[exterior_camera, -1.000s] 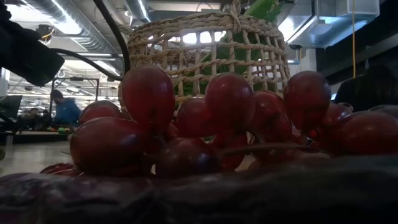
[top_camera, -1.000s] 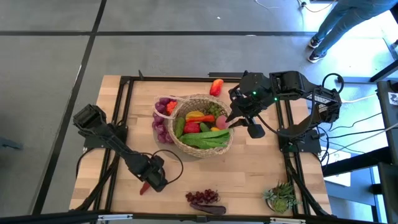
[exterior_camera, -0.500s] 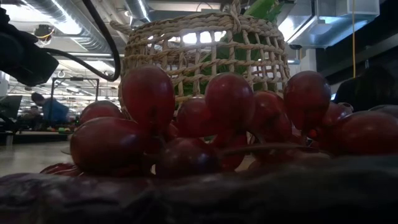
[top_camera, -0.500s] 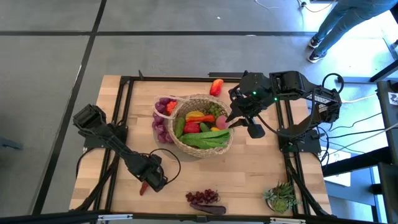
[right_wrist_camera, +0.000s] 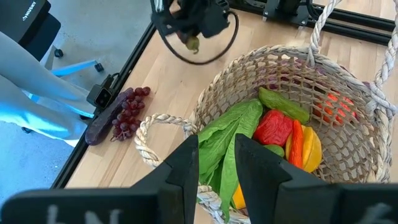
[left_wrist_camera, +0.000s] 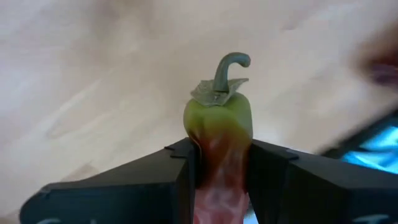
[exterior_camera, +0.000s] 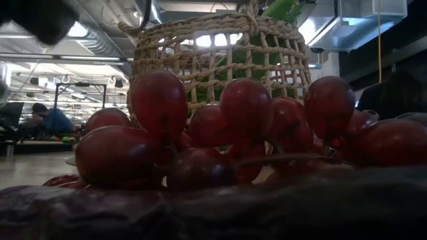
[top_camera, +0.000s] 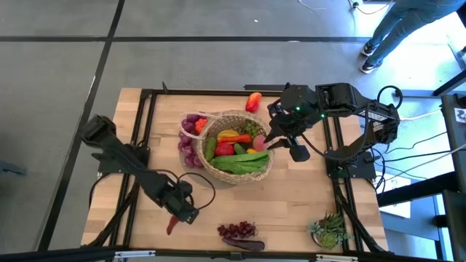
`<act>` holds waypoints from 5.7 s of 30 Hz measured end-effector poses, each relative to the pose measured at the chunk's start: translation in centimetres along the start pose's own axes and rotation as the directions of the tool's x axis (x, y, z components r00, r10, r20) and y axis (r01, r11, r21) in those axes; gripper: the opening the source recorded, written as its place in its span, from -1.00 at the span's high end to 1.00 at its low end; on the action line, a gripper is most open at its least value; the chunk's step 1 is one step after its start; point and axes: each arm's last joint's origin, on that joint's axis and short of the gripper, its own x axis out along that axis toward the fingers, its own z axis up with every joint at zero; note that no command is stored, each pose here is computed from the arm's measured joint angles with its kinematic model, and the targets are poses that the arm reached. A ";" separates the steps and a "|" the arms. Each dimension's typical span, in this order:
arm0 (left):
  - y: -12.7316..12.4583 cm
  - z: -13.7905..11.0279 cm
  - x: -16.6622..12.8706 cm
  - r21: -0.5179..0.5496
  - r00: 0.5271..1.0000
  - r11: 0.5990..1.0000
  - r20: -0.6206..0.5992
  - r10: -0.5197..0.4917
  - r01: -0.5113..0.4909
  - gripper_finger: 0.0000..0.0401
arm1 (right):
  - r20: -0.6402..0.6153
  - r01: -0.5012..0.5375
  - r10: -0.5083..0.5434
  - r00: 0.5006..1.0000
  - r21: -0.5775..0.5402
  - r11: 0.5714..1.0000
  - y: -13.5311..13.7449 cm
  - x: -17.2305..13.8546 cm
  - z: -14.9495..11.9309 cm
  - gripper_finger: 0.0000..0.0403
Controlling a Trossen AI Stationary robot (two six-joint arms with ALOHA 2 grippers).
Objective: Build produce basket
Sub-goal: Put the red chili pepper into the brown basket, then put the purple garlic into the brown basket
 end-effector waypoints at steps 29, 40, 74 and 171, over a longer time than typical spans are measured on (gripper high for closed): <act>-4.9 12.4 -22.8 0.562 0.561 0.824 0.707 -0.431 -0.074 0.64 | 0.000 0.000 0.000 1.000 0.000 1.000 0.0 0.0 0.0 0.52; -6.3 21.4 -17.4 0.654 0.676 0.724 0.637 -0.371 -0.219 0.63 | 0.018 0.004 -0.004 1.000 -0.006 1.000 0.0 0.0 0.2 0.52; -5.5 24.7 -13.7 0.658 0.732 0.617 0.656 -0.186 -0.433 0.24 | 0.120 0.032 -0.027 0.992 -0.039 0.999 -0.3 -0.1 1.2 0.52; 7.9 4.9 2.9 0.483 0.491 0.097 0.864 0.108 -0.870 0.25 | -0.060 -0.066 0.072 0.996 0.108 0.992 -1.1 4.0 0.6 0.52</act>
